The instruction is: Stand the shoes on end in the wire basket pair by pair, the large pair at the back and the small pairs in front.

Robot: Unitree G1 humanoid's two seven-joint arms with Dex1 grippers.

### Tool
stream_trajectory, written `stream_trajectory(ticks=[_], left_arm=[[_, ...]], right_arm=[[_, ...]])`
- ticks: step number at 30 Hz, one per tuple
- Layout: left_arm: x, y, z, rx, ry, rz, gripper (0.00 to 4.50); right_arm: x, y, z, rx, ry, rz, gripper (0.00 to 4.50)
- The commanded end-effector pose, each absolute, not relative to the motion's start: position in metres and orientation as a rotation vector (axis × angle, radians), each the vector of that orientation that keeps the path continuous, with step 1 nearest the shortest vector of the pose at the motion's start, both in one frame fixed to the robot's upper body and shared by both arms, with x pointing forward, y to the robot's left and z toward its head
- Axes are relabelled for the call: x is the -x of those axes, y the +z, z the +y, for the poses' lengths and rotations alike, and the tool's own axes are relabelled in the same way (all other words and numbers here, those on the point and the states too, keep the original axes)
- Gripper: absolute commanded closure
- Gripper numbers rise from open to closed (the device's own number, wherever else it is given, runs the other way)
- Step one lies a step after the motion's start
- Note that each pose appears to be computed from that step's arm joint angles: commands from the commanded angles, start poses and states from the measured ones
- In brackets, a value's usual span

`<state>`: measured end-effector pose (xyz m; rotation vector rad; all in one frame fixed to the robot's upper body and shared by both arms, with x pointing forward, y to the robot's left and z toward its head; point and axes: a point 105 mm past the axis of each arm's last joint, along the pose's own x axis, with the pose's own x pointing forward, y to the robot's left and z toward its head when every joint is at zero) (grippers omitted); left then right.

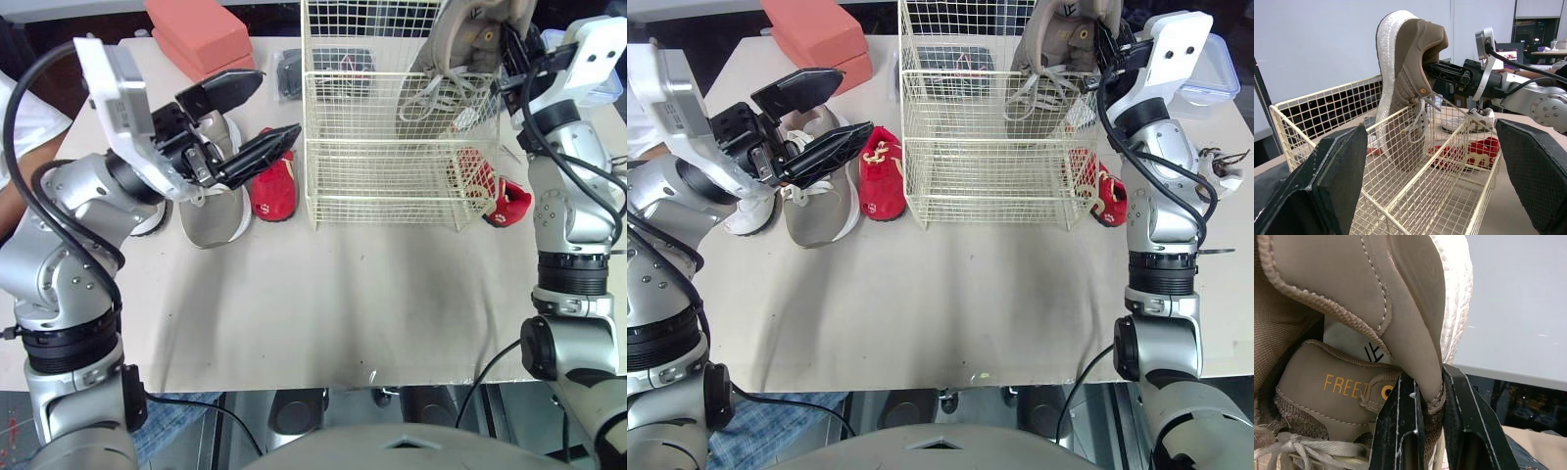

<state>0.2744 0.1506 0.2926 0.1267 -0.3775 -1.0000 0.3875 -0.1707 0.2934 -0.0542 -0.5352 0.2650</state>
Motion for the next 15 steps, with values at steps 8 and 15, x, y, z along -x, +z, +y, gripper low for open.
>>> stream_trajectory(ticks=[8,15], left_arm=[[-0.273,0.300,0.145,-0.157,-1.007,-0.409,0.00],[-0.274,0.297,0.145,-0.151,-1.009,-0.404,0.00]], right_arm=[[-0.389,0.278,-0.190,0.056,0.217,-0.451,1.86],[-0.373,0.303,-0.209,0.104,0.192,-0.527,0.03]])
